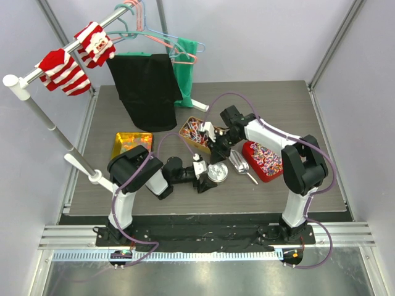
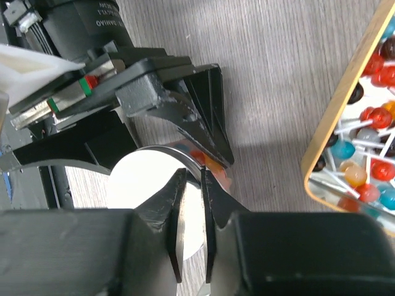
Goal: Pack the candies
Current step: Screw the bottle lid onto the packing bottle.
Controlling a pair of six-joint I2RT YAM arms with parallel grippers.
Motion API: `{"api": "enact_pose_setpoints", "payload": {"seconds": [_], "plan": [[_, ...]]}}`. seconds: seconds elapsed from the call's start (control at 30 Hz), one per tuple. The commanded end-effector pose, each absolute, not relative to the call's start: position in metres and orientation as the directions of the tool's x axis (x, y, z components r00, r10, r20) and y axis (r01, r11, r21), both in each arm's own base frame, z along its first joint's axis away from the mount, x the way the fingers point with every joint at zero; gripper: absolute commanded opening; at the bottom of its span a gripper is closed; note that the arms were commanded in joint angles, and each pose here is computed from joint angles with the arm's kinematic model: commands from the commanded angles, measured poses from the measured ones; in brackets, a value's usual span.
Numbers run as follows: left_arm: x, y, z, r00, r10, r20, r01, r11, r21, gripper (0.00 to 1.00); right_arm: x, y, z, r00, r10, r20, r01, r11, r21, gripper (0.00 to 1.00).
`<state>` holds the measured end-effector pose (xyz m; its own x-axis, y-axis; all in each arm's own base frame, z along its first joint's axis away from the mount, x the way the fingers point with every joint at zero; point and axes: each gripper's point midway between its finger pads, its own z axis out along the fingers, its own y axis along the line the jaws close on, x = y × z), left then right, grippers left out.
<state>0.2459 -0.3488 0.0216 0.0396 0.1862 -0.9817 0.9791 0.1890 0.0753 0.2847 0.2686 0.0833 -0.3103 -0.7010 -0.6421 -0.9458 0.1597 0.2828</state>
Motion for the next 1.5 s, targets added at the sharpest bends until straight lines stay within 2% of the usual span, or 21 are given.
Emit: {"api": "enact_pose_setpoints", "payload": {"seconds": [0.0,0.37,0.87,1.13,1.23,1.3,1.37,1.47], "plan": [[0.26,-0.345,0.025,0.065,0.198,-0.978,0.966,0.234,0.111,0.74,0.269,0.24,0.074,-0.332,-0.745,-0.579,-0.937,0.188,0.296,0.17],[0.279,-0.339,0.03,0.033,0.182,-0.983,0.939,0.33,0.093,0.72,0.247,0.217,0.068,-0.379,-0.756,-0.533,-0.916,0.224,0.334,0.18],[0.282,-0.338,0.029,0.023,0.182,-0.983,0.937,0.339,0.084,0.72,0.204,0.207,0.057,-0.436,-0.774,-0.459,-0.867,0.225,0.445,0.17],[0.276,-0.338,0.027,0.028,0.192,-0.981,0.946,0.313,0.088,0.73,0.227,0.208,0.078,-0.41,-0.759,-0.506,-0.904,0.267,0.333,0.17],[0.273,-0.337,0.024,0.021,0.203,-0.979,0.948,0.306,0.083,0.81,0.245,0.208,0.095,-0.392,-0.745,-0.539,-0.919,0.299,0.255,0.23],[0.272,-0.336,0.021,0.003,0.222,-0.975,0.951,0.301,0.072,0.91,0.254,0.207,0.106,-0.37,-0.743,-0.557,-0.929,0.309,0.205,0.27],[0.27,-0.334,0.016,-0.02,0.244,-0.97,0.953,0.296,0.055,1.0,0.259,0.207,0.115,-0.358,-0.735,-0.576,-0.932,0.317,0.175,0.39],[0.268,-0.334,0.017,-0.016,0.253,-0.967,0.956,0.286,0.059,1.0,0.262,0.209,0.125,-0.332,-0.722,-0.607,-0.939,0.314,0.14,0.53]]}}
